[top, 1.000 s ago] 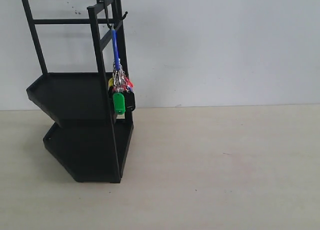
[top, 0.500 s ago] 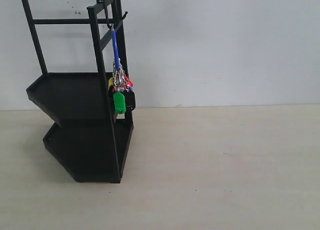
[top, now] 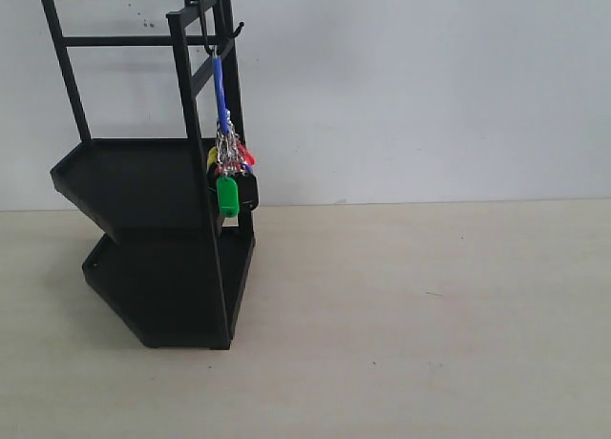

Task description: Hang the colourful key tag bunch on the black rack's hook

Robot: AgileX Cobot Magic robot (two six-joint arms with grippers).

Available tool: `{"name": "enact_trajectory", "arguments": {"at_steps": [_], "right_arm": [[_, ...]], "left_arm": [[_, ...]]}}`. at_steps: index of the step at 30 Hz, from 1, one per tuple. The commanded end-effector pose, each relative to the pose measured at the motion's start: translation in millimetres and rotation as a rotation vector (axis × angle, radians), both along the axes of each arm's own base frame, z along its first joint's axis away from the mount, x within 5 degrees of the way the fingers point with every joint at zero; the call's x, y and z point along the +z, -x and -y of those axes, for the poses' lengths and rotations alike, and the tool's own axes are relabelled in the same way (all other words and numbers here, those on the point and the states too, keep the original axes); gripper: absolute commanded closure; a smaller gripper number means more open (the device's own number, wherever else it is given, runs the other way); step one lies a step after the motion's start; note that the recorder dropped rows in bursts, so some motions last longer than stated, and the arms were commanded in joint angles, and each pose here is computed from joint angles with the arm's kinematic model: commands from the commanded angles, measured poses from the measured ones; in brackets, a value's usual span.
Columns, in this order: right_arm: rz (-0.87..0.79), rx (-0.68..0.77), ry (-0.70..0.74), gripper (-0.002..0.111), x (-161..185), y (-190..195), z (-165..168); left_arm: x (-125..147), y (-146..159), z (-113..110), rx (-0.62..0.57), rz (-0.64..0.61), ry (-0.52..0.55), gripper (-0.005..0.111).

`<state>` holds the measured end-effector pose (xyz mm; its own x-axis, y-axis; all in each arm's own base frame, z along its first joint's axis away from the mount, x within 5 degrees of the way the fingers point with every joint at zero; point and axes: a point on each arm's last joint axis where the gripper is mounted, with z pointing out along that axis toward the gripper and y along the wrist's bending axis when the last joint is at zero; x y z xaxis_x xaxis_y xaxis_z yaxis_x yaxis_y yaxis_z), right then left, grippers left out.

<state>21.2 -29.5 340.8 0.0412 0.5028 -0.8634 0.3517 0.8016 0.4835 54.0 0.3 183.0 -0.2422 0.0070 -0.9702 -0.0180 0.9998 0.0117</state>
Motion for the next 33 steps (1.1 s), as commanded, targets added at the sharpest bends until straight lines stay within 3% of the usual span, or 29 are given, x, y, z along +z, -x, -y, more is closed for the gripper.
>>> {"name": "enact_trajectory", "arguments": {"at_steps": [1, 9, 19, 33], "right_arm": [[-0.004, 0.015, 0.011, 0.109, -1, 0, -1], [-0.054, 0.086, 0.102, 0.109, -3, -1, -6], [-0.075, 0.341, 0.354, 0.109, -1, -4, -26], [-0.029, 0.417, 0.419, 0.109, 2, -4, -33]], "left_arm": [[2, 0, 0, 0.006, 0.017, 0.017, 0.102], [2, 0, 0, 0.006, 0.017, 0.017, 0.102], [2, 0, 0, 0.006, 0.017, 0.017, 0.102], [2, 0, 0, 0.006, 0.017, 0.017, 0.102]]}}
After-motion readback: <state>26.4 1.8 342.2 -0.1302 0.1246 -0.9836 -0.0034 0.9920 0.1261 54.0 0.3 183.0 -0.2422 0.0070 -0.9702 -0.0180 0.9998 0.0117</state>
